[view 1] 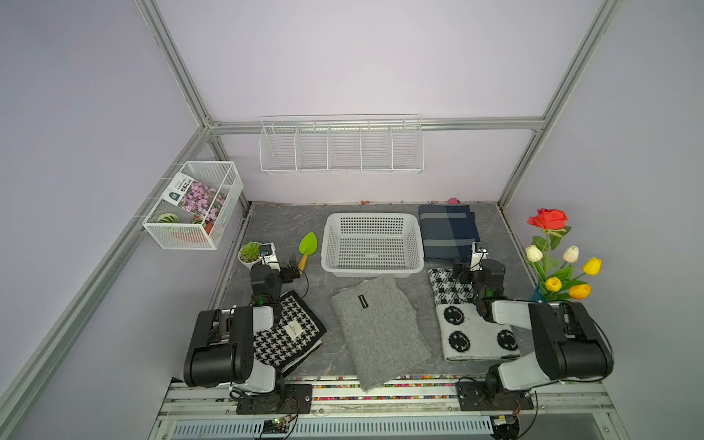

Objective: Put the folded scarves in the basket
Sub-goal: Adjust the scarf at the center of the board.

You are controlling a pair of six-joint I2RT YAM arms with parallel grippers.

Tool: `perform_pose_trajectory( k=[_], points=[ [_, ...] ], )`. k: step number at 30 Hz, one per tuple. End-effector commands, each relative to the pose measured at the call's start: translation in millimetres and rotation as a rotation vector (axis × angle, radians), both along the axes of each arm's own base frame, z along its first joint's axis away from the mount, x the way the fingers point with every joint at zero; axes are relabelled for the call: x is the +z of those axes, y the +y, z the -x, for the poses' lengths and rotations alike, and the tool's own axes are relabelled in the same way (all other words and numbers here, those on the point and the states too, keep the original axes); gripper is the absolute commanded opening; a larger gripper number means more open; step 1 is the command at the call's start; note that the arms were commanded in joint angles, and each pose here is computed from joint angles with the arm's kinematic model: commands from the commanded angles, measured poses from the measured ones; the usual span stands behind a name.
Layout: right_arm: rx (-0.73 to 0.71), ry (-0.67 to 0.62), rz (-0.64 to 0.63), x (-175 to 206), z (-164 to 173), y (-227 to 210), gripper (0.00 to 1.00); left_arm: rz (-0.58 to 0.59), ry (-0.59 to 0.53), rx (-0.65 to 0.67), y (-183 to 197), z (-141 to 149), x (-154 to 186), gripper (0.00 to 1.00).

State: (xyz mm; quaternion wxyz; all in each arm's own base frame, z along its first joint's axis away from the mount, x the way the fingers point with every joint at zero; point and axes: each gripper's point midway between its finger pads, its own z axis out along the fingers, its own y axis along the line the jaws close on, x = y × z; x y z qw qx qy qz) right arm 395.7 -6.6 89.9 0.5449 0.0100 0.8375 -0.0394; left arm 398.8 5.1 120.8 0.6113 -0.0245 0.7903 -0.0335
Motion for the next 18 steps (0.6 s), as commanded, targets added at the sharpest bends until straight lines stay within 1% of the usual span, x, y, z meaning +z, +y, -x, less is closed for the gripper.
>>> perform_pose_trajectory(
  k=[1, 18],
  points=[
    [0.007, -0.014, 0.001, 1.1, -1.0, 2.3, 0.99, -0.010, 0.002, -0.008, 0.0, -0.8, -2.2, 1.00],
    [0.003, -0.006, -0.001, 0.2, -1.2, 2.0, 0.99, -0.008, 0.006, -0.010, 0.2, -1.0, -3.0, 1.00]
  ],
)
